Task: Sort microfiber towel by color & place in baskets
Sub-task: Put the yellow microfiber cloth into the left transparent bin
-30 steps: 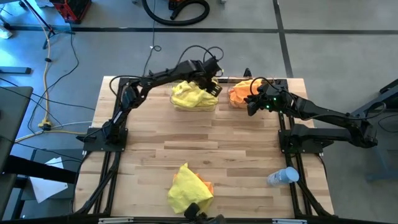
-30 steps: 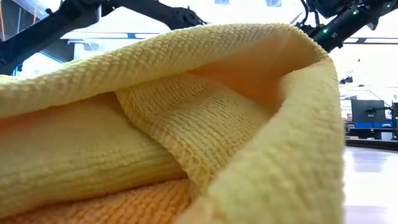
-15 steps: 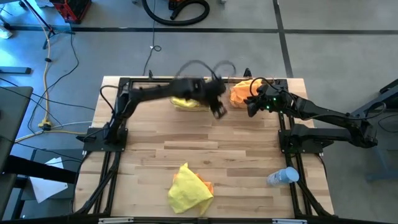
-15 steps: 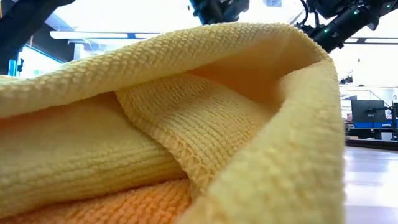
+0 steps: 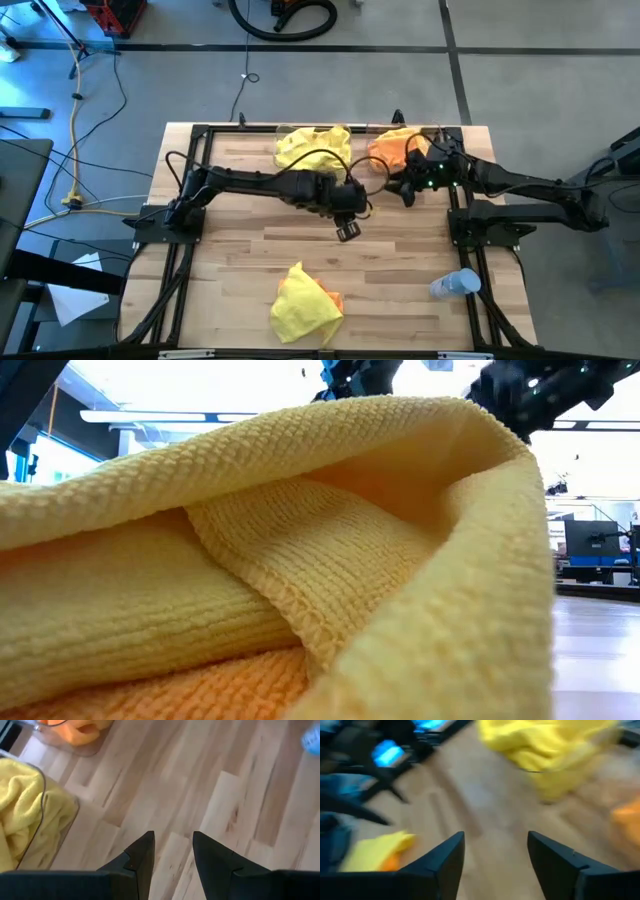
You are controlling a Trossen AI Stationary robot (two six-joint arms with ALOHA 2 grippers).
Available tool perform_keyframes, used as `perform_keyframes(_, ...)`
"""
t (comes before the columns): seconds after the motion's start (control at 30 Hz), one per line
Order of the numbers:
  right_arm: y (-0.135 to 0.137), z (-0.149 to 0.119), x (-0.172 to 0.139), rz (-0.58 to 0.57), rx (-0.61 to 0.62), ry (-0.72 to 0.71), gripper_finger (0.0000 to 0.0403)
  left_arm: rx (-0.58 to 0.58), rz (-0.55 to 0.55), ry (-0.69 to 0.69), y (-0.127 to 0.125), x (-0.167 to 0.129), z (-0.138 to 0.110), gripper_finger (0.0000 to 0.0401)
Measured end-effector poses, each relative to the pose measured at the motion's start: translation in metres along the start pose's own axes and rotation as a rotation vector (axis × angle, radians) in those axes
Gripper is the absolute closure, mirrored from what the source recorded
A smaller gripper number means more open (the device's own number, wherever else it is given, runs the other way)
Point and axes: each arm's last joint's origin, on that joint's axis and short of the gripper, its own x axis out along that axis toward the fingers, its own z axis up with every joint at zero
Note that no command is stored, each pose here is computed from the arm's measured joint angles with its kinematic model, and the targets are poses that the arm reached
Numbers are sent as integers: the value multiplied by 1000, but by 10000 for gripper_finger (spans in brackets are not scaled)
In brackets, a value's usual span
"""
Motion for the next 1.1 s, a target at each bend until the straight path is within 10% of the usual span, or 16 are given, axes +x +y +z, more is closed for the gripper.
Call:
perform_keyframes(0.23, 49, -4, 1, 251, -38, -76, 164, 100, -19, 79, -23, 9, -27, 277)
perform_keyframes(0.67, 142, -28, 13, 289, -32, -208, 164, 24, -139, 41, -51, -26, -142, 277)
perform_keyframes(1.1, 239, -22, 93, 126, -433, 302, 165, -165, -328, -117, -13, -83, -206, 277)
